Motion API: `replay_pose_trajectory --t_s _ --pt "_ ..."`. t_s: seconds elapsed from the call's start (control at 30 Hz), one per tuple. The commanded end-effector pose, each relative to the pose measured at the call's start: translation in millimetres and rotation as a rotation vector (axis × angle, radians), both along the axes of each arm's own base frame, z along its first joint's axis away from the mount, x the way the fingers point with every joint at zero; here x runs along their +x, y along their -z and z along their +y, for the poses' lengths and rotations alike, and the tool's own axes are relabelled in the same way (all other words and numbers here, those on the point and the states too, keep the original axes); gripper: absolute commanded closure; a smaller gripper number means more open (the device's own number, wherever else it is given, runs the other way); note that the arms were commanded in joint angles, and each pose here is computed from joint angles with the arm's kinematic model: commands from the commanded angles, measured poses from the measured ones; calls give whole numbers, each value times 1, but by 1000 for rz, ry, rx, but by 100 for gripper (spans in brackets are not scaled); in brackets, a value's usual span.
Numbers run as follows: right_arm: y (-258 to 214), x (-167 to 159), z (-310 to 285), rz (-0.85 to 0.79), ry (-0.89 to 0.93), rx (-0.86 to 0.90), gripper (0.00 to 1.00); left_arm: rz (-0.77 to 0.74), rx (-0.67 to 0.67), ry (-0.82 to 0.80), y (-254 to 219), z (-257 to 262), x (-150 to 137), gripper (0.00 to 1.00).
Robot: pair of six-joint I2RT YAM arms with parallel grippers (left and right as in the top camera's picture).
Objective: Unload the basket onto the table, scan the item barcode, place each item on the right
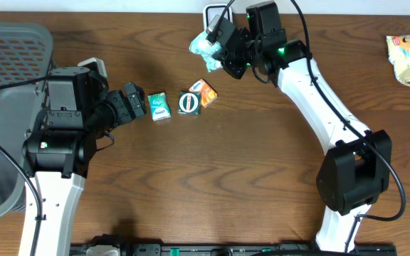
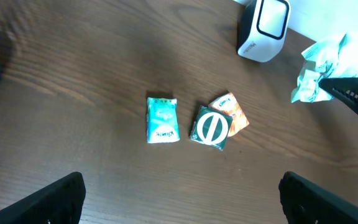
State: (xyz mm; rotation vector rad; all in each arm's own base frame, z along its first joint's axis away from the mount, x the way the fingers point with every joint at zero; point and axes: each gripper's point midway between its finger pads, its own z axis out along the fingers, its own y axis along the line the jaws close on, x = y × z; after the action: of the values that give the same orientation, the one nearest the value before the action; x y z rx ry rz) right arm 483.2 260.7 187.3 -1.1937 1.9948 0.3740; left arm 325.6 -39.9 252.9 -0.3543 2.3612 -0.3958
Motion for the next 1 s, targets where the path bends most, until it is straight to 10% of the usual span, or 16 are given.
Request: replay_pose_trajectory --t_s 0.0,0.57,0.97 --pt "-6 2 -8 -30 35 -49 99 -19 16 4 -6 2 2 2" --pt "93 -13 -182 -46 687 -799 99 -19 16 4 -6 2 2 2" --pt "133 -43 -182 44 718 -780 99 -19 16 4 -6 2 2 2"
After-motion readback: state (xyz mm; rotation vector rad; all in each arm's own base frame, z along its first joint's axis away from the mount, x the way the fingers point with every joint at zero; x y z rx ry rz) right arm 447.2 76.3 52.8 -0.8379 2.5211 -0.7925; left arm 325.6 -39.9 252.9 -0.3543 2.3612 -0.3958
